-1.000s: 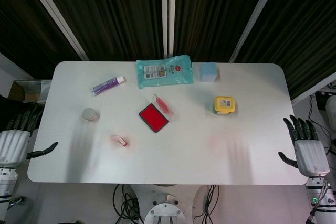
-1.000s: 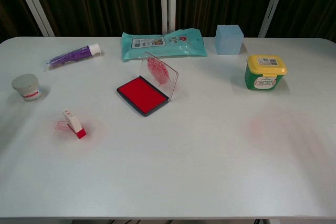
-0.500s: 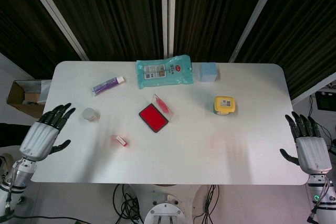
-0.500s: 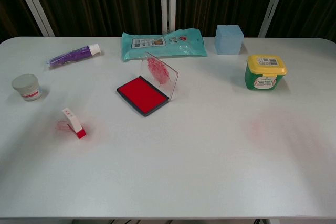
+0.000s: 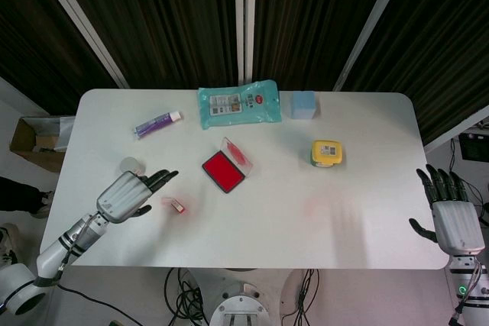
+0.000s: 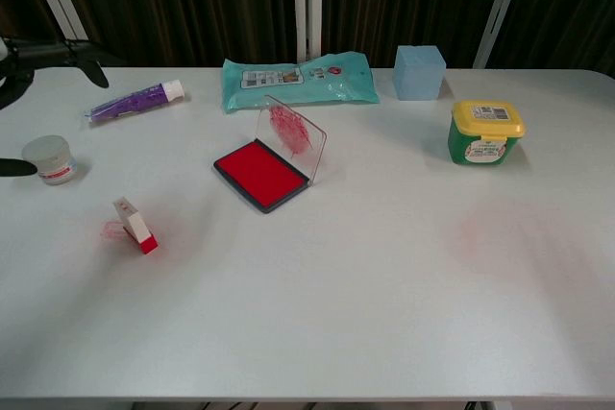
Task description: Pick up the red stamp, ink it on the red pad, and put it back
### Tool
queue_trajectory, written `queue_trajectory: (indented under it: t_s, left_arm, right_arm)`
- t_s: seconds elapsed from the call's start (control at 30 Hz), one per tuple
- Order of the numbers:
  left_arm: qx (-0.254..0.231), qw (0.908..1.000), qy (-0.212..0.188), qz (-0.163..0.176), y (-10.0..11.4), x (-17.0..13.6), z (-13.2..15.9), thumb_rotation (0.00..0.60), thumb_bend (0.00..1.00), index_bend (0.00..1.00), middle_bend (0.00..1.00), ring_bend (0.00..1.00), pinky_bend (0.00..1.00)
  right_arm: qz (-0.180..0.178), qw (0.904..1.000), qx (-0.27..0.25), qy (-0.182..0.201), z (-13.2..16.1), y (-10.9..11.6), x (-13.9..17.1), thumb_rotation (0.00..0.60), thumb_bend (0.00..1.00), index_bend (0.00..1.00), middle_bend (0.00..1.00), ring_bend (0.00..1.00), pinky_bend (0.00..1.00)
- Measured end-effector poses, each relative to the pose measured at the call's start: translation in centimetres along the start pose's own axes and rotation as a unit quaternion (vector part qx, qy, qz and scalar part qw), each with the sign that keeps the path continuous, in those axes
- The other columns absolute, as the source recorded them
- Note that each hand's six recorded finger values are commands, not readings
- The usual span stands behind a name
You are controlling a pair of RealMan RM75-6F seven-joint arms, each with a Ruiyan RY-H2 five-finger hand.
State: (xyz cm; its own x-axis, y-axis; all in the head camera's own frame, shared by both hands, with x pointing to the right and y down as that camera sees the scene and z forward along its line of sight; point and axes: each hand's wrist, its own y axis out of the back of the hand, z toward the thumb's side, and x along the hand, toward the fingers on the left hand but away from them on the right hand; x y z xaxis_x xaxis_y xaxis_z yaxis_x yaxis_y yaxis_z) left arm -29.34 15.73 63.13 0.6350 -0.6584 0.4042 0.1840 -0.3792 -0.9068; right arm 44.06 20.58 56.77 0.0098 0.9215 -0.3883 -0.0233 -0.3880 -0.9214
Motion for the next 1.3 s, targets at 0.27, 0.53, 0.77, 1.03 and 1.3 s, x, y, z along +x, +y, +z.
queue_trajectory:
  t_s: [0.27,0.53,0.77,1.03,1.3]
  left_arm:
    - [0.010,0.9988,-0.036,-0.034,-3.1,1.9,1.7,0.600,0.15,0.15,0.24,0.88,1.00]
    - [0.013,0.9971,-0.056,-0.050,-6.2,3.0,3.0,0.600,0.15,0.20,0.26,0.89,1.00]
    - [0.015,0.9960,-0.066,-0.059,-8.5,3.9,3.6,0.600,0.17,0.29,0.35,0.94,1.00]
    - [0.030,0.9963,-0.065,-0.047,-9.6,4.7,3.1,0.600,0.21,0.37,0.41,0.97,1.00]
    - [0.029,0.9972,-0.057,-0.038,-10.1,4.8,2.8,0.600,0.26,0.44,0.48,0.99,1.00]
  right_arm:
    - [0.004,1.0000,0.001,-0.005,-0.4,-0.2,0.0,0.600,0.08,0.00,0.00,0.00,0.00]
    - [0.007,1.0000,0.001,-0.005,-0.4,-0.4,0.0,0.600,0.08,0.00,0.00,0.00,0.00]
    - [0.008,0.9999,0.002,-0.010,-0.8,-0.3,0.1,0.600,0.09,0.00,0.00,0.00,0.00]
    - [0.009,0.9999,0.002,-0.010,-0.9,-0.2,0.1,0.600,0.10,0.00,0.00,0.00,0.00]
    - [0.011,0.9999,0.002,-0.007,-0.8,-0.4,0.1,0.600,0.11,0.00,0.00,0.00,0.00]
